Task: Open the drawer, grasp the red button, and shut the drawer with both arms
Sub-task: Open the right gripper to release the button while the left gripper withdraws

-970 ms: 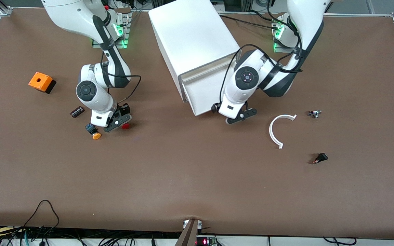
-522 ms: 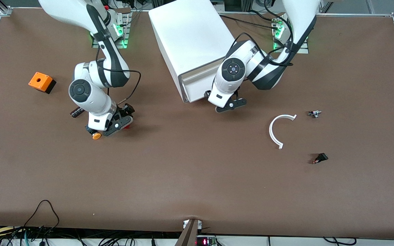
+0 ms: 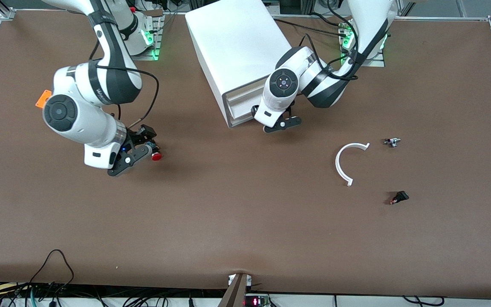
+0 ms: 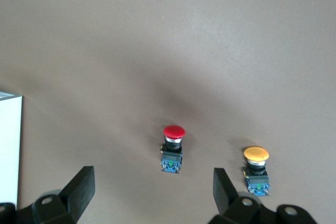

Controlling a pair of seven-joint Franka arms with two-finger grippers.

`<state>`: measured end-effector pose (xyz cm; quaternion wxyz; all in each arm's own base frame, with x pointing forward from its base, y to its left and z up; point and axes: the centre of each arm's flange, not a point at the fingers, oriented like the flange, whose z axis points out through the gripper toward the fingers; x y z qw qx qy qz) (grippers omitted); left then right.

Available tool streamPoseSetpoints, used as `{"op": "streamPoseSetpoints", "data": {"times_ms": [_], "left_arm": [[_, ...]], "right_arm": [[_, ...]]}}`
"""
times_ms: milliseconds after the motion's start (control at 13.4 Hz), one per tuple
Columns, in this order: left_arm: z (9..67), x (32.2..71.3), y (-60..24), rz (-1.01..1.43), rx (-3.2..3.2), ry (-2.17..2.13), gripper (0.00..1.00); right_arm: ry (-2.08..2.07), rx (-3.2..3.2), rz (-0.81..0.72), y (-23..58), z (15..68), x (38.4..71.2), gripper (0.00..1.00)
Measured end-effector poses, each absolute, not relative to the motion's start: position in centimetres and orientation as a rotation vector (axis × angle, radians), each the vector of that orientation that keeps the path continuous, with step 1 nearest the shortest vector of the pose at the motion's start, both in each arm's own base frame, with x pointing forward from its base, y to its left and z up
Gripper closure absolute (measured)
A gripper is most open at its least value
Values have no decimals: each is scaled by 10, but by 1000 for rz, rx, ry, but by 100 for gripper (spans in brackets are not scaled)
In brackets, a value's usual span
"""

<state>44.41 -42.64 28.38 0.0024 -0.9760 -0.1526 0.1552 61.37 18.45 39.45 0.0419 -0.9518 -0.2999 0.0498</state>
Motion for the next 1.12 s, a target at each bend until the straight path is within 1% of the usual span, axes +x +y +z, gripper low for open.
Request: {"op": "streamPoseSetpoints", "data": {"times_ms": [224, 448, 597, 821, 1119], "left_arm": [[282, 439, -429, 548, -3063, -513, 0], [281, 436, -431, 559, -3063, -512, 0], [279, 430, -433, 569, -3059, -498, 0], [279, 422, -438, 580, -3058, -476, 0], [279, 427, -434, 582, -3058, -492, 0]], "right_arm": [[-914, -2901, 228, 180, 424, 615, 0], [-904, -2889, 266, 169, 479, 619, 0], [-871, -2896, 241, 150, 510, 624, 0], [-850, -2960, 221, 112, 528, 632, 0], [-797, -3005, 172, 59, 562, 625, 0]]}}
